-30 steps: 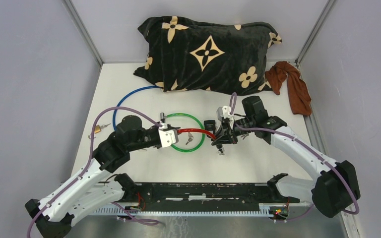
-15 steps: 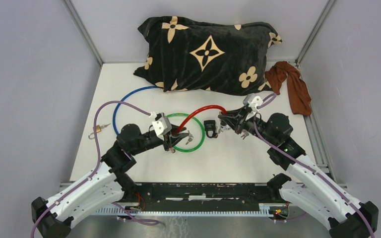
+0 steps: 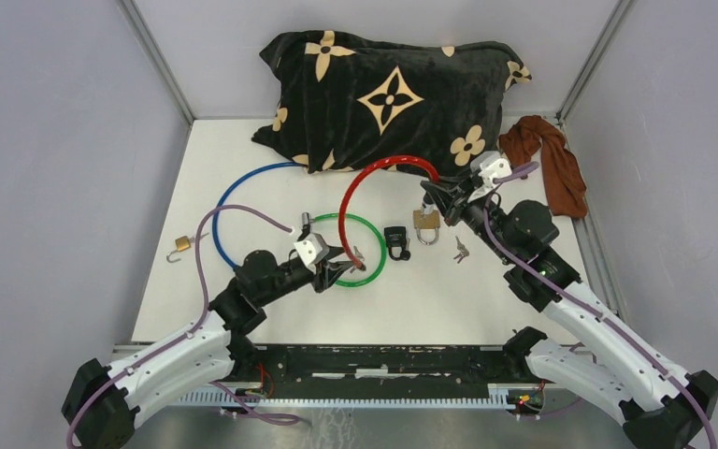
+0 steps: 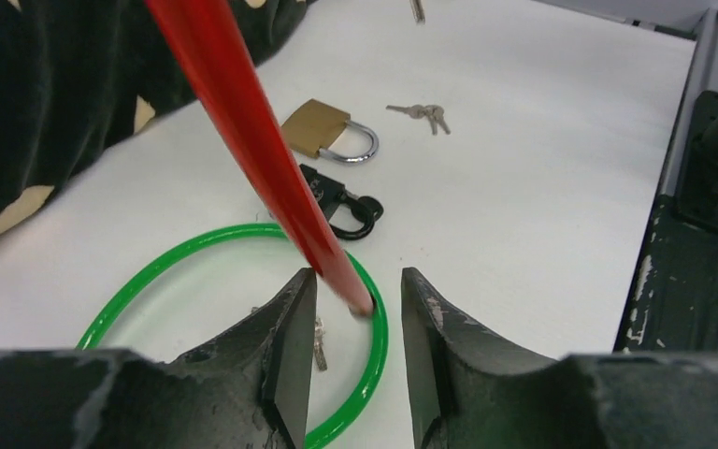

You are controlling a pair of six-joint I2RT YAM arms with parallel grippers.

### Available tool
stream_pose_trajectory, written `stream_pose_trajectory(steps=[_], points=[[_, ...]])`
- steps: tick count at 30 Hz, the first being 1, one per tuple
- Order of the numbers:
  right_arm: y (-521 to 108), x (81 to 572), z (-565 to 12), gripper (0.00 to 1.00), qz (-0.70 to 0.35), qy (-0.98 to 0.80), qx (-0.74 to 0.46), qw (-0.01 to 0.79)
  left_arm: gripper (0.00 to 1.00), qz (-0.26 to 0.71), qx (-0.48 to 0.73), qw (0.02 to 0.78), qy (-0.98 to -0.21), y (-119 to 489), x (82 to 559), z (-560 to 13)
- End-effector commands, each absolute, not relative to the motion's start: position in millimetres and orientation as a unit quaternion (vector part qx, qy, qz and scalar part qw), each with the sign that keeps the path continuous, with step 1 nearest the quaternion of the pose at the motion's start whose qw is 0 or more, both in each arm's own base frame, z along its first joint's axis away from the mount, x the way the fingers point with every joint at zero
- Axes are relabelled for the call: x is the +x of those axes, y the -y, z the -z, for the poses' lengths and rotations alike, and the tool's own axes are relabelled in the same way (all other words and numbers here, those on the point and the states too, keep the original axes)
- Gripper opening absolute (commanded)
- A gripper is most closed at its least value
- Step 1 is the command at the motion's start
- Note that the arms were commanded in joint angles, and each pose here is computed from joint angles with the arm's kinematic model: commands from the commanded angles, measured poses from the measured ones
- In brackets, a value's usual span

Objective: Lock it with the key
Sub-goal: Adjust the lock.

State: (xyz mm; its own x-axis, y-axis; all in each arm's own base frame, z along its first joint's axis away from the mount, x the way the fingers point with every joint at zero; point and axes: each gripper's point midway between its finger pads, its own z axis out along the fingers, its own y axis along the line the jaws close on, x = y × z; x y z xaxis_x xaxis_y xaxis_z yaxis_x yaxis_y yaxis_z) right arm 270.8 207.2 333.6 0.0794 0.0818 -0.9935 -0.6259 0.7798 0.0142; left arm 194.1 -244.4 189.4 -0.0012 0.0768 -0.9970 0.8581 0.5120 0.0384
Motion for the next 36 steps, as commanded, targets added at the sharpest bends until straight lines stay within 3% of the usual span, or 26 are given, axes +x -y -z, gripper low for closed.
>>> stream_pose_trajectory(steps=[1,10,21,26,29,36], points=[[-193.0,269.5,-423.7,0.00,-0.254,-0.552,-0.173,0.775,0.46,0.306,0.371,0.644,-0.595,241.6,200.7,-194.9],[-194.7,269.3,-439.9,0.00,-0.241,-0.539,-0.192,0.784,0.57,0.277,0.301,0.679,-0.610,227.2,221.9,-196.0],[-206.0,275.7,-444.2,0.00,-0.181,-0.536,-0.286,0.773,0.82,0.220,0.310,0.700,-0.605,197.3,225.8,-240.5],[-208.6,266.8,-440.3,0.00,-0.164,-0.522,-0.344,0.763,0.84,0.232,0.199,0.675,-0.672,153.5,285.4,-243.0],[-211.2,257.8,-437.7,0.00,-0.164,-0.506,-0.382,0.756,0.83,0.326,0.239,0.643,-0.650,164.6,283.7,-250.2],[-218.4,248.9,-437.2,0.00,-0.189,-0.492,-0.403,0.748,0.81,0.361,0.355,0.638,-0.580,187.9,263.3,-250.9]])
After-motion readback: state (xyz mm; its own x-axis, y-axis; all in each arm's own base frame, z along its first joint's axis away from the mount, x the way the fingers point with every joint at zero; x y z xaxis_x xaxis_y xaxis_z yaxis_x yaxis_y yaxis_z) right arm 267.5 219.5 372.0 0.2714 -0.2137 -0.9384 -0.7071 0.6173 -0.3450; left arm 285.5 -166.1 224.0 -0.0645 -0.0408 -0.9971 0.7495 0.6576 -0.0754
